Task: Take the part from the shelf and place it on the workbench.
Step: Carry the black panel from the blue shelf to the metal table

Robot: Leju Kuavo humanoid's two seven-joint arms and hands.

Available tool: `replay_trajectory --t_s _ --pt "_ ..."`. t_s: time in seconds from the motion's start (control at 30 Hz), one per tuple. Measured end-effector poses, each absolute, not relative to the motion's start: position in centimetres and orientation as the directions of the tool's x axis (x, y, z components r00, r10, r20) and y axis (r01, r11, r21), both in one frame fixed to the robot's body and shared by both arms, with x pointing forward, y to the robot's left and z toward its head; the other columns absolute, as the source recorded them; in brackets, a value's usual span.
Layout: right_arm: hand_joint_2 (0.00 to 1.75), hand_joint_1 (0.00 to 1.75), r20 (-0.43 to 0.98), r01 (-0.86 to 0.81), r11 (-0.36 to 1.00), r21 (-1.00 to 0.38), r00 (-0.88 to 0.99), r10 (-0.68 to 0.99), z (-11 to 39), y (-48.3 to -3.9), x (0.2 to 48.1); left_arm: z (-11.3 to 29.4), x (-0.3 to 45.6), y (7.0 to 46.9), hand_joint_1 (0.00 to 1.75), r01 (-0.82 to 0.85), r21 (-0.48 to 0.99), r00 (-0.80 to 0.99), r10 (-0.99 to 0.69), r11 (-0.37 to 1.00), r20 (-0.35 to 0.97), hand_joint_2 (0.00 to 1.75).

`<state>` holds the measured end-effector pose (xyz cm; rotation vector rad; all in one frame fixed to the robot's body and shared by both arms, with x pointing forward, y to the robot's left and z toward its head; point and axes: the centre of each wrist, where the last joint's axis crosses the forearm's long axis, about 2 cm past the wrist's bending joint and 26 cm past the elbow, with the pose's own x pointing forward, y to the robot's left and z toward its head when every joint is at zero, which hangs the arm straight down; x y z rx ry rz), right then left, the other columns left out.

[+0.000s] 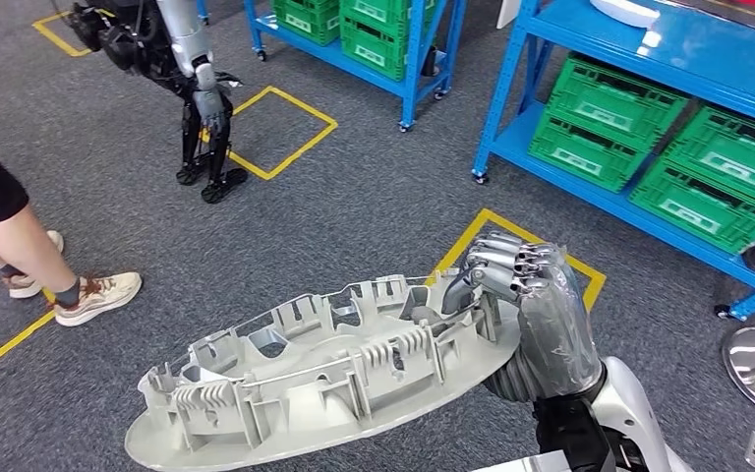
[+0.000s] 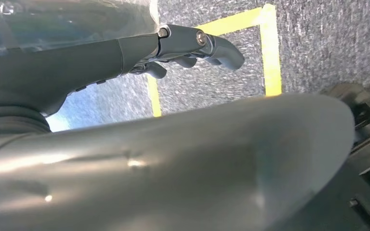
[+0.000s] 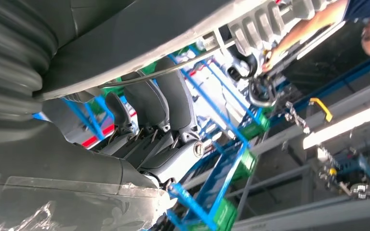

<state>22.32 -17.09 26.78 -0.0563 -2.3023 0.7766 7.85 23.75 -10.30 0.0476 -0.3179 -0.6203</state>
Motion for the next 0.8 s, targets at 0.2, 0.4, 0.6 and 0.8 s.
replay_trajectory --t_s 0.2,0.4,0.6,0.8 --pt "1.75 1.75 0.607 -0.165 0.816 -0.553 -0.751 0.259 26.45 -17.18 22.09 -10.32 7.71 23.71 0.0 0.564 0.136 0.766 -0.577 0.815 0.283 1.75" --pt "1.75 1.75 0.601 -0.159 0.817 -0.554 -0.755 0.261 26.62 -17.24 22.0 -10.34 7.69 23.81 0.0 0.562 0.138 0.766 -0.577 0.815 0.283 1.75" --pt "1.75 1.75 0.6 -0.159 0.818 -0.552 -0.757 0.258 26.68 -17.24 21.89 -10.31 7.92 23.94 0.0 0.561 0.144 0.765 -0.577 0.815 0.285 1.75" --pt "1.75 1.75 0.595 -0.152 0.819 -0.554 -0.76 0.262 26.71 -17.26 21.83 -10.33 7.91 24.15 0.0 0.56 0.147 0.766 -0.578 0.815 0.281 1.75"
